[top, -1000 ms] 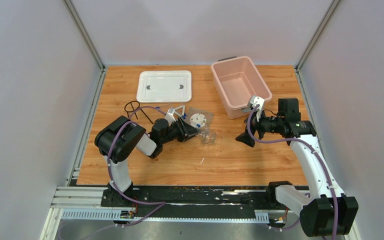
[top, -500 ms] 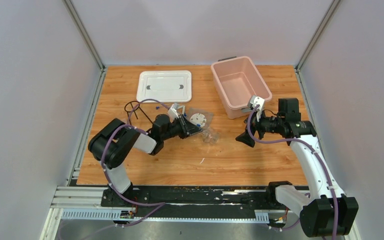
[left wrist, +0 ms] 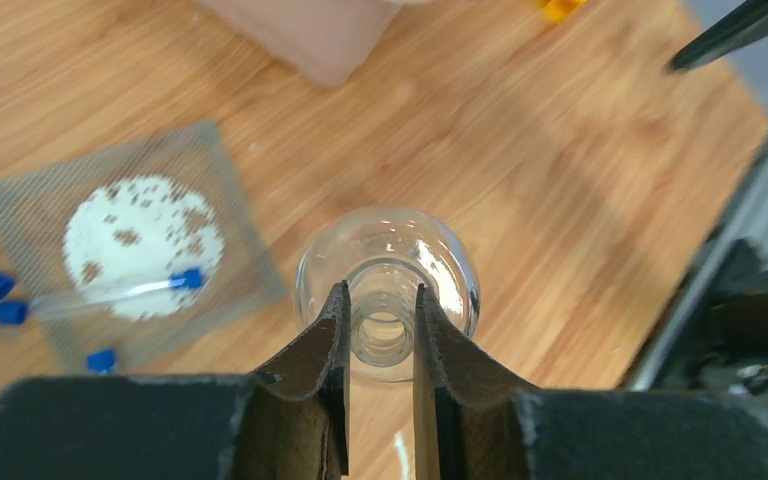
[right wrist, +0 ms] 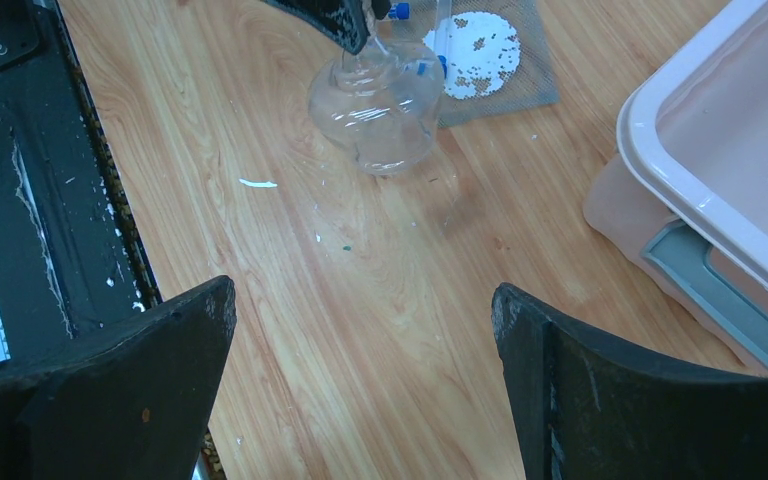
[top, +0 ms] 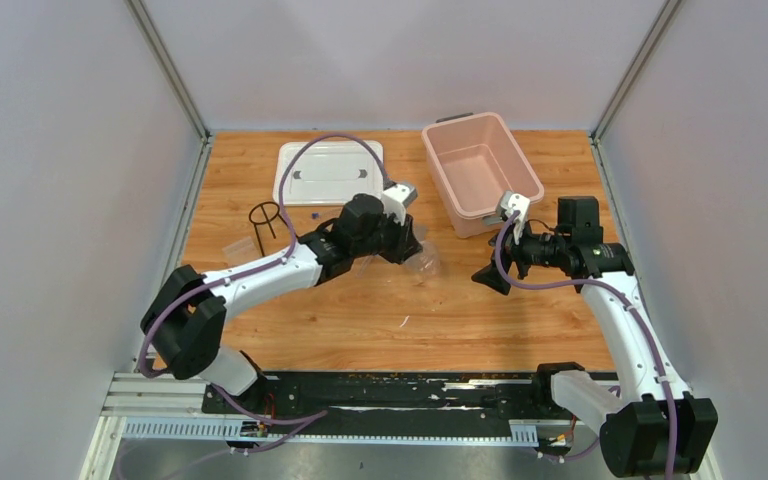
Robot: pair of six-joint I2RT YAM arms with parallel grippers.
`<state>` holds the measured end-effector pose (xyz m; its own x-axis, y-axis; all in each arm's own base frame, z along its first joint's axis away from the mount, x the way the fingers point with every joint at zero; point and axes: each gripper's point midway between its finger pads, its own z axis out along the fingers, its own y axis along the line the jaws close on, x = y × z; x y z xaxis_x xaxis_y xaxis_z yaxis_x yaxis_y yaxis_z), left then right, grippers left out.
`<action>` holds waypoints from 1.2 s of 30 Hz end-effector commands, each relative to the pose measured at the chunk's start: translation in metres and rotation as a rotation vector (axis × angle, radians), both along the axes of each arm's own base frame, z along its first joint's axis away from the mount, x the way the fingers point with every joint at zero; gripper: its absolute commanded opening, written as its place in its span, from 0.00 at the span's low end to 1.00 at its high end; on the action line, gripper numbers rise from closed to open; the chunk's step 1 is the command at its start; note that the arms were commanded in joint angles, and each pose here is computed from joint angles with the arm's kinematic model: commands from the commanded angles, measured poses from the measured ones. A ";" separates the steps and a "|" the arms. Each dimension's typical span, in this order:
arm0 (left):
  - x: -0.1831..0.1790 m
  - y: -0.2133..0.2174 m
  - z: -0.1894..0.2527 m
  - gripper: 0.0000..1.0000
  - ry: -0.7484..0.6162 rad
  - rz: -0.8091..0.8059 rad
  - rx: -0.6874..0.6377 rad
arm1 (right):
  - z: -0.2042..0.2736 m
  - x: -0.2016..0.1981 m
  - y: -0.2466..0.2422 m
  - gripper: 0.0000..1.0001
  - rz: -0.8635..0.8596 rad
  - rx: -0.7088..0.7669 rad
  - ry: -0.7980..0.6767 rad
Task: Organize the chemistry lab equipment
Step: Adjust the chemistry item at the center of the board.
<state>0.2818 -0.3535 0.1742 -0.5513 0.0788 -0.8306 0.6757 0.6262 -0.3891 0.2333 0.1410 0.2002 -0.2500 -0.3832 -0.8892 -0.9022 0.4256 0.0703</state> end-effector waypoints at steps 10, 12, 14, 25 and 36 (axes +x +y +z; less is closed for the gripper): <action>-0.008 0.006 -0.044 0.01 -0.169 -0.011 0.462 | 0.008 -0.002 0.002 0.99 0.020 0.001 -0.051; -0.012 0.003 -0.049 0.03 -0.171 -0.023 0.484 | 0.008 -0.002 0.002 0.99 0.020 0.001 -0.052; -0.013 0.000 -0.052 0.06 -0.166 -0.030 0.490 | 0.008 -0.002 0.002 0.99 0.021 0.000 -0.054; -0.016 -0.001 -0.048 0.55 -0.145 -0.015 0.463 | 0.006 -0.002 0.002 0.99 0.026 0.000 -0.052; -0.017 0.017 0.000 0.87 -0.231 0.055 0.369 | 0.011 -0.022 0.024 0.99 0.271 0.036 -0.216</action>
